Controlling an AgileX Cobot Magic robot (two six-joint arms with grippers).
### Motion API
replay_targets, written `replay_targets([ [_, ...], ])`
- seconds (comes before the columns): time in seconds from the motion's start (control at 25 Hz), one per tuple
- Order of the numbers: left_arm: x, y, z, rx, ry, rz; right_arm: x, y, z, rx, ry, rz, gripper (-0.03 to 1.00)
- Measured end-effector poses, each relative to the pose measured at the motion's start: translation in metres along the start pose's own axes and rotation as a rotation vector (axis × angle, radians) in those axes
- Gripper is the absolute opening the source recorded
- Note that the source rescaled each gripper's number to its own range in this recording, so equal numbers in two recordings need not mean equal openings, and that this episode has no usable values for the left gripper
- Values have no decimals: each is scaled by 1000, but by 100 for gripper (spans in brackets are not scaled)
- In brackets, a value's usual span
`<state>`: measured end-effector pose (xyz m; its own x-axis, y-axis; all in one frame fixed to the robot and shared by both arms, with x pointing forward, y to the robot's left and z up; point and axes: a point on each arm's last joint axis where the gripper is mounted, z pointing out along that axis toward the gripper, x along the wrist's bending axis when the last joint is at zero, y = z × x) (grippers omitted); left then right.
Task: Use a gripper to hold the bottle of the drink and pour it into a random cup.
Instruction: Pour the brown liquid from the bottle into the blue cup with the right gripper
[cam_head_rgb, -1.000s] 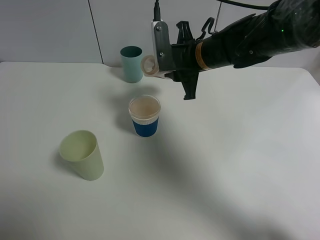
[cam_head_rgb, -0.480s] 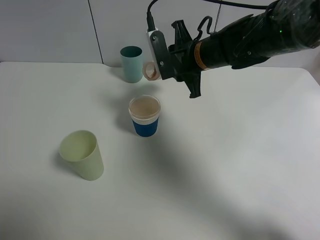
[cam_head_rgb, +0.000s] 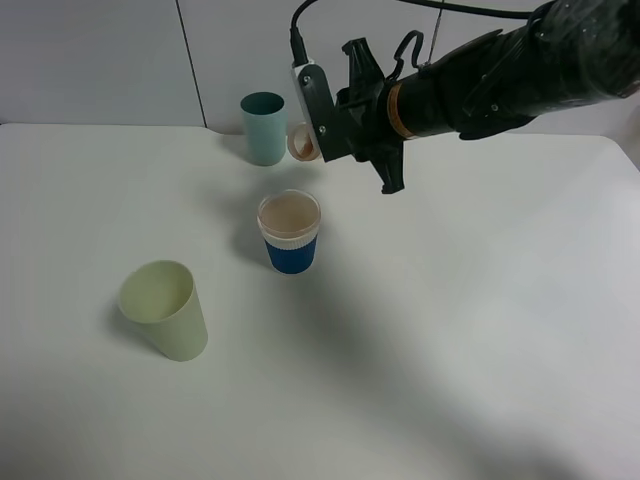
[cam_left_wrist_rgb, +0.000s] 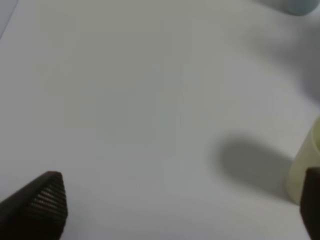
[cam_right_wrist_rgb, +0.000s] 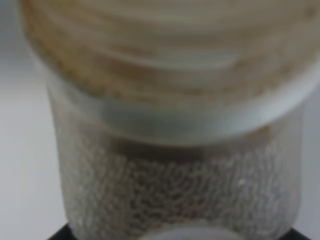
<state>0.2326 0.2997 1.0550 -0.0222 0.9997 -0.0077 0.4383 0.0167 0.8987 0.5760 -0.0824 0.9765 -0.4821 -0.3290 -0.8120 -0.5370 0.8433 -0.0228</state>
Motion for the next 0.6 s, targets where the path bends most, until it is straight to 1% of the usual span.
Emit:
replay_targets([
  [0.32,0,0,0,0,0,0,-1,14,-1,43,-16,-63,0],
  [0.6,0,0,0,0,0,0,-3,16,-2,116,-32,-87,0],
])
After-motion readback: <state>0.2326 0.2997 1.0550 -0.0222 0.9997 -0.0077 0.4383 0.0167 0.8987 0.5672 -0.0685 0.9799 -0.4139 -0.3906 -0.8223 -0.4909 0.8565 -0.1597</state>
